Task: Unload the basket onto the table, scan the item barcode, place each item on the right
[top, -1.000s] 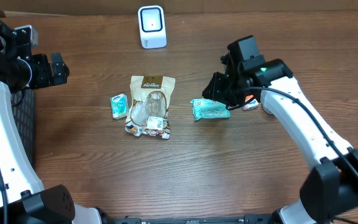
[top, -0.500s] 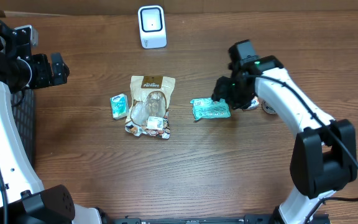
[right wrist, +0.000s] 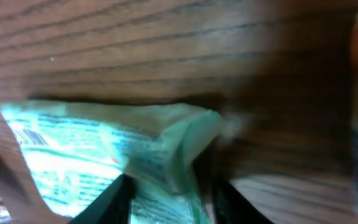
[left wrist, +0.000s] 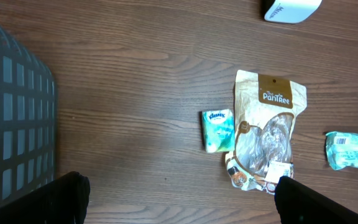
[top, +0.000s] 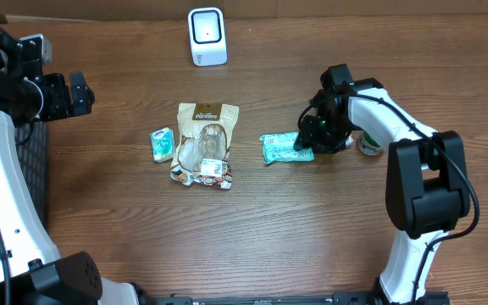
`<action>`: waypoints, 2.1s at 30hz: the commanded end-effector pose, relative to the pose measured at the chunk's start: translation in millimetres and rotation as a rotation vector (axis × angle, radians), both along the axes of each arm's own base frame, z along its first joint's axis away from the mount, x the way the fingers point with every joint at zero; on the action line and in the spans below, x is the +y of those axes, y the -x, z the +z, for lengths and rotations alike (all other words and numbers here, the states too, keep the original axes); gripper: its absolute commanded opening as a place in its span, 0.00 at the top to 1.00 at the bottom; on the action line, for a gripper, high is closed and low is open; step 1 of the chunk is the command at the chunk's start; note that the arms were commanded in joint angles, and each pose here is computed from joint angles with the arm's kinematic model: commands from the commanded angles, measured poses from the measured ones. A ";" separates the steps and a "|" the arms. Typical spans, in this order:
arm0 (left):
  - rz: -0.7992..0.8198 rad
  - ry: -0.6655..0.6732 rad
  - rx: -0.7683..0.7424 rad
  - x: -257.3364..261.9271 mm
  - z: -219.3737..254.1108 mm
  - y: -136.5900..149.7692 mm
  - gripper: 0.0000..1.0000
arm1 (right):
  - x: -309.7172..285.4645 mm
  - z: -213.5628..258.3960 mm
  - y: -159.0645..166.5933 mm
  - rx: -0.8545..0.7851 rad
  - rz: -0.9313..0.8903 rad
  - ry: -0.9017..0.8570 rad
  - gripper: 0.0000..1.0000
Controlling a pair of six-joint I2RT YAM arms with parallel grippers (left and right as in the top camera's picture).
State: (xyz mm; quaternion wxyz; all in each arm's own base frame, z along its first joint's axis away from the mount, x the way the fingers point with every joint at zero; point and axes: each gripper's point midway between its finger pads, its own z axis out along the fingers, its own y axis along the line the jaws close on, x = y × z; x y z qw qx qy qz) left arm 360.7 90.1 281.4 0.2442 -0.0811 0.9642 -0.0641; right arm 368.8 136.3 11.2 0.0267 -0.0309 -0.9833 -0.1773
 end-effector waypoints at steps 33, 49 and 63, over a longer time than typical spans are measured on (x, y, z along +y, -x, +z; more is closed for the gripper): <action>-0.022 -0.006 -0.008 -2.7 1.8 -2.2 0.00 | 18.9 193.6 -1.8 -0.340 0.071 -0.167 0.96; -0.022 -0.006 -0.008 -2.7 1.8 -2.2 0.01 | 15.7 191.2 -0.6 -0.332 0.067 -0.146 0.96; -0.022 -0.006 -0.008 -2.7 1.8 -2.2 0.01 | 13.3 189.8 -0.3 -0.330 0.064 -0.131 0.96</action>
